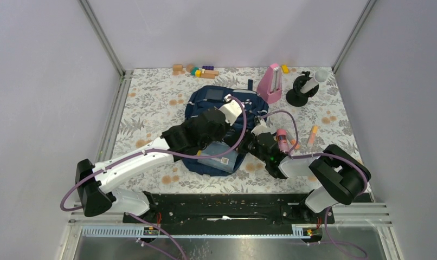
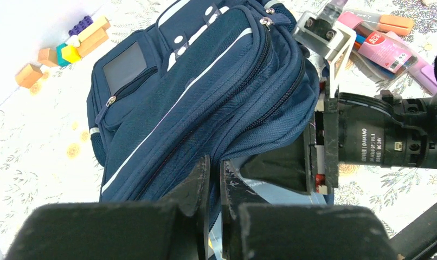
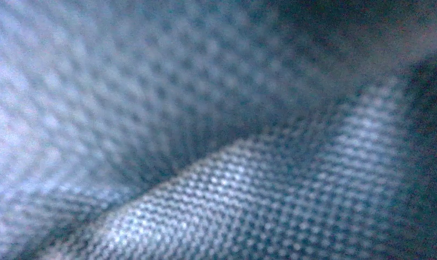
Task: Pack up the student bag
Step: Place the book in the student bag.
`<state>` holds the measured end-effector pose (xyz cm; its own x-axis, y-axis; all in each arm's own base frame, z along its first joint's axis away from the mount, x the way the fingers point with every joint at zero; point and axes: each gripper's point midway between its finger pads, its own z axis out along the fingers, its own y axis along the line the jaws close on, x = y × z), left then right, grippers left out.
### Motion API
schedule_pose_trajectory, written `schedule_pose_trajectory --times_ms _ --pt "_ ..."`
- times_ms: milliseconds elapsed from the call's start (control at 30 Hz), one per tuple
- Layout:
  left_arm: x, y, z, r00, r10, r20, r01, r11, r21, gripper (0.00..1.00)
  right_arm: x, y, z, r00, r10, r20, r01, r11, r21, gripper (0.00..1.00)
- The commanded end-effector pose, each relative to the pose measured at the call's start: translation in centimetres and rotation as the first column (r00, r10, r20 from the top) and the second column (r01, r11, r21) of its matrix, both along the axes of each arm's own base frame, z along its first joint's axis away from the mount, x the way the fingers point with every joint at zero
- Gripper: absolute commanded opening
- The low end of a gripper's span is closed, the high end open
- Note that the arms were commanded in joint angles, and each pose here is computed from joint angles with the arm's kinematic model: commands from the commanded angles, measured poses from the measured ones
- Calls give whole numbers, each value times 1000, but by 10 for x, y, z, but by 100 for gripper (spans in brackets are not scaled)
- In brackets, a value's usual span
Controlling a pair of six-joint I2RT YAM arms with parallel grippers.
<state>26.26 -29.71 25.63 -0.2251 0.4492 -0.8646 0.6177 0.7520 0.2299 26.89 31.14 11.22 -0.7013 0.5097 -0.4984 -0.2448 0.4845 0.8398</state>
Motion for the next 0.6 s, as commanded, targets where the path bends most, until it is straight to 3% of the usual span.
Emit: schedule_pose_trajectory --times_ms 0,133,267,300,567 --pt "-4 -13 64 996 -11 92 32 974 -224 0 56 -13 58 943 -224 247 218 975 52 24" --pt "-3 -12 64 996 -8 94 28 975 -218 0 59 -13 56 934 -215 285 218 976 23 56" --pt "-3 -11 64 996 -7 94 27 976 -218 0 54 -27 44 932 -221 287 246 968 -54 70" --pt "-3 -12 63 996 -9 93 29 976 -217 0 52 -31 41 932 -222 286 254 964 -79 78" --pt "-1 -8 64 995 6 98 15 976 -215 0 33 -70 14 937 -258 236 315 915 -252 83"
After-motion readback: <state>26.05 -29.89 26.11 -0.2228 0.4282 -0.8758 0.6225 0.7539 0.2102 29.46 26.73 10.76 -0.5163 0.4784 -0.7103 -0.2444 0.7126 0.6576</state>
